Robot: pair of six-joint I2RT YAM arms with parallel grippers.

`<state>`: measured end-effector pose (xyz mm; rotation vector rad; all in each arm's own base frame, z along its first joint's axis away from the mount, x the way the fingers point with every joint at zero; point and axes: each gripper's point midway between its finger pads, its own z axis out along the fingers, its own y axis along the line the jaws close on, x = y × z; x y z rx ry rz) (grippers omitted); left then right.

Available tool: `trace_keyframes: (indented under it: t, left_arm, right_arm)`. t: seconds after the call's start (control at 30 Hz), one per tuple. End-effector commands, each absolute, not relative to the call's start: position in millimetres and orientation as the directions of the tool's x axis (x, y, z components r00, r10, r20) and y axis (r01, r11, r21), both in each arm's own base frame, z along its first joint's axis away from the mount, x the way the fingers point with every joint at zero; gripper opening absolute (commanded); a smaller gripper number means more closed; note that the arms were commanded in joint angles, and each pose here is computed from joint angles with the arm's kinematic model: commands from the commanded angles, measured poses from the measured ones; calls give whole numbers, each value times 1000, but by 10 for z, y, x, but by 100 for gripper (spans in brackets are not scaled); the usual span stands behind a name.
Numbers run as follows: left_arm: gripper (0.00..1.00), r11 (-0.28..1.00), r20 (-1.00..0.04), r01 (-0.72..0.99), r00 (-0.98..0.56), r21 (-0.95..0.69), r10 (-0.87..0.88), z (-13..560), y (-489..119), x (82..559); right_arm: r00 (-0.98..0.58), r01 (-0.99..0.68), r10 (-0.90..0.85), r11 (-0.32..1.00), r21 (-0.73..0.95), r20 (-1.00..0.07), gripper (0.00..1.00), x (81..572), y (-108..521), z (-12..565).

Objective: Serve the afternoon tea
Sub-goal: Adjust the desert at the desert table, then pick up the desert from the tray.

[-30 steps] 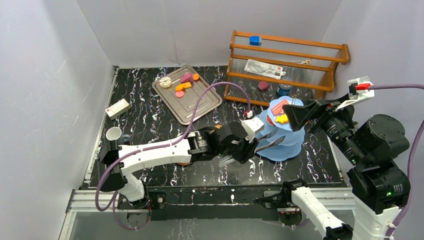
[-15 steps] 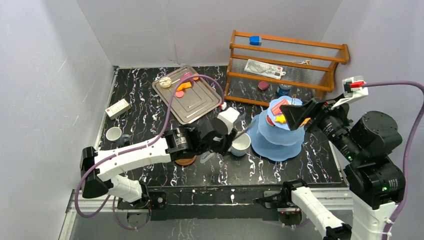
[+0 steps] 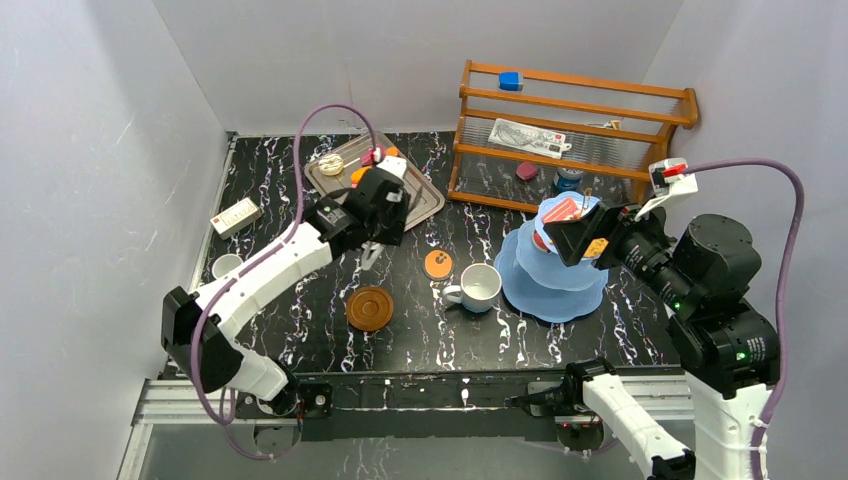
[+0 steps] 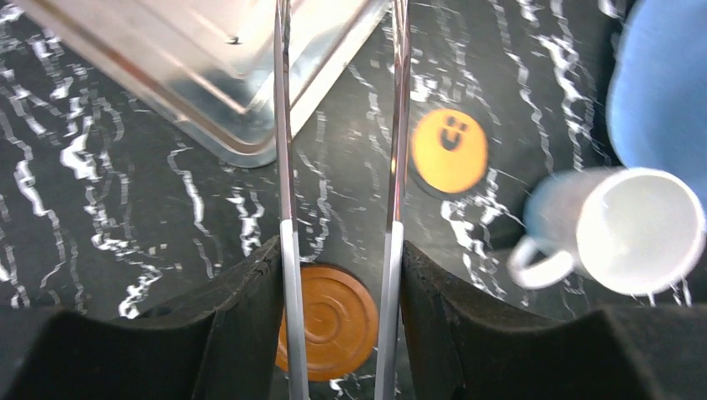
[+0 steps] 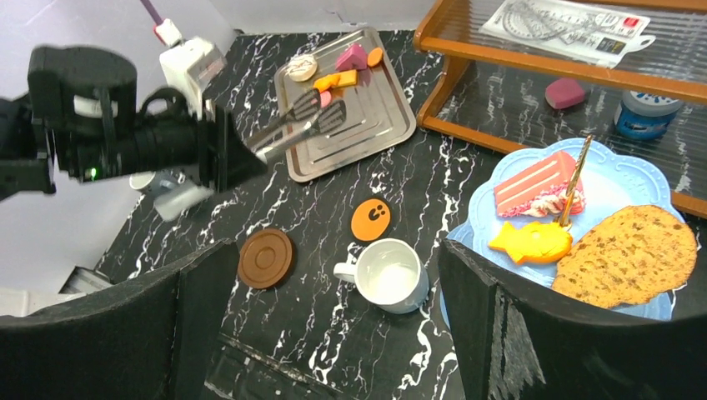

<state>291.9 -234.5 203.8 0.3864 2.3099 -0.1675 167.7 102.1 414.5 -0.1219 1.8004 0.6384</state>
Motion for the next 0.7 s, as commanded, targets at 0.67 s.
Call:
trace_keyframes:
  t: [0.67]
  left_arm:
    - [49, 990, -591, 95, -807, -106, 14, 1522, -1254, 4024]
  right_arm:
    - [-214, -474, 250, 818, 325, -944, 99, 1649, 1076, 4368]
